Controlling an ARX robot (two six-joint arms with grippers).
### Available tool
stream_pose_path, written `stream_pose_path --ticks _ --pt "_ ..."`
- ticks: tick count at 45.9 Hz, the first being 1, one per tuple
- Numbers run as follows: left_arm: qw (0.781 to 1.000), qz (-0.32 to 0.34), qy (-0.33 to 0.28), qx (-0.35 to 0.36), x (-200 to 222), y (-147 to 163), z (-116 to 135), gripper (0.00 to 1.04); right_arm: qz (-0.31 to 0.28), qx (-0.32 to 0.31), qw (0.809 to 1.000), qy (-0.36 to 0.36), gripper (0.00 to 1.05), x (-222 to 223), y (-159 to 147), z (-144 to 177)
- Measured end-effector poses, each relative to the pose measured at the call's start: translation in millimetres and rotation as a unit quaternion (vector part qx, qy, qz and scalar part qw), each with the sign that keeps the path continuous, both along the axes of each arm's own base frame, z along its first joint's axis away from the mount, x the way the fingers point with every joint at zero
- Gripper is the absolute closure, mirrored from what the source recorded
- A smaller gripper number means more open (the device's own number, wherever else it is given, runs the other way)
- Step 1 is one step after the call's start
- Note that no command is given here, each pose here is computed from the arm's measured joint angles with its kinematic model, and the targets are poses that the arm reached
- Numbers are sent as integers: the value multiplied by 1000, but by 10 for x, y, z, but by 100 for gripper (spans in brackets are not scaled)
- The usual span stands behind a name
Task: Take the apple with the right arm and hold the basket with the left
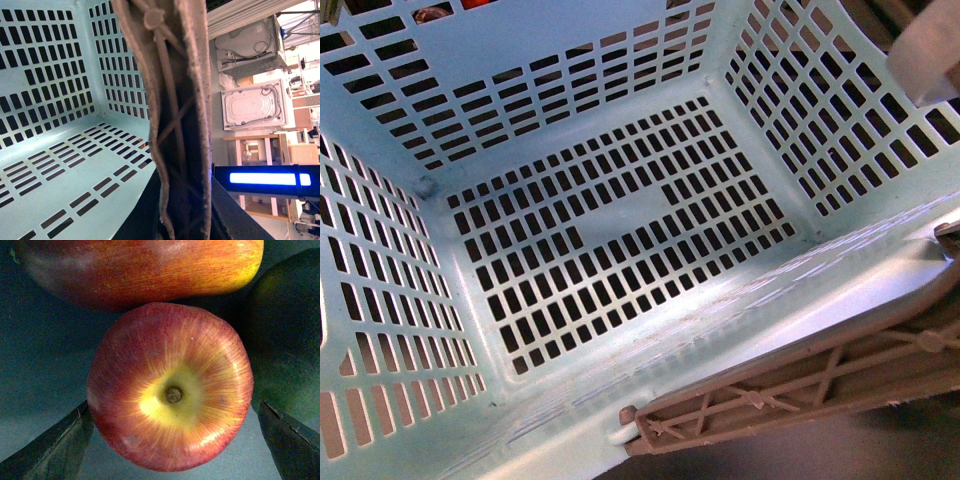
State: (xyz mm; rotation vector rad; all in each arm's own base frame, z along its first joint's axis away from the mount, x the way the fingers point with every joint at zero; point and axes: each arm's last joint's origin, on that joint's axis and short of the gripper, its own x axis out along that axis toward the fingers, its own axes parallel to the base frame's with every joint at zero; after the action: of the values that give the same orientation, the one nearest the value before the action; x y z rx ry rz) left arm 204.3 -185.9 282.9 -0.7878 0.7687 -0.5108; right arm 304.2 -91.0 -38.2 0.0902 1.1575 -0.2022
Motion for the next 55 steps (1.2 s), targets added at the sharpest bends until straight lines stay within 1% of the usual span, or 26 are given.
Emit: stream_pose_path --ticks 17,18,23,26,29,38,42,45,48,50,52,53,55 --pt "1000 0 0 0 0 0 0 96 -1 7 1000 7 9 69 40 -79" --pt "1000 0 0 0 0 0 0 96 -1 7 1000 7 10 70 42 -81" --pt "1000 0 0 0 0 0 0 96 -3 7 1000 8 24 79 56 -89" --pt "1000 0 0 0 0 0 0 96 -7 9 1000 7 28 81 55 -88" --pt "1000 0 0 0 0 0 0 96 -10 10 1000 7 30 82 55 -89" --pt "1000 0 0 0 0 0 0 96 -10 15 1000 -6 32 24 45 -54" --pt "1000 0 0 0 0 0 0 96 12 8 999 -29 33 -65 47 104" --pt "1000 0 0 0 0 0 0 96 28 5 998 -61 33 -133 21 332" --pt "1000 0 0 0 0 0 0 96 42 6 994 -104 33 -222 -20 666" --pt "1000 0 0 0 0 0 0 96 51 8 989 -137 33 -301 -48 948" --pt "1000 0 0 0 0 0 0 96 55 12 985 -161 33 -355 -62 1147" --pt "1000 0 0 0 0 0 0 96 56 12 984 -167 33 -367 -64 1196" --pt "1000 0 0 0 0 0 0 96 67 18 976 -206 33 -434 -62 1514"
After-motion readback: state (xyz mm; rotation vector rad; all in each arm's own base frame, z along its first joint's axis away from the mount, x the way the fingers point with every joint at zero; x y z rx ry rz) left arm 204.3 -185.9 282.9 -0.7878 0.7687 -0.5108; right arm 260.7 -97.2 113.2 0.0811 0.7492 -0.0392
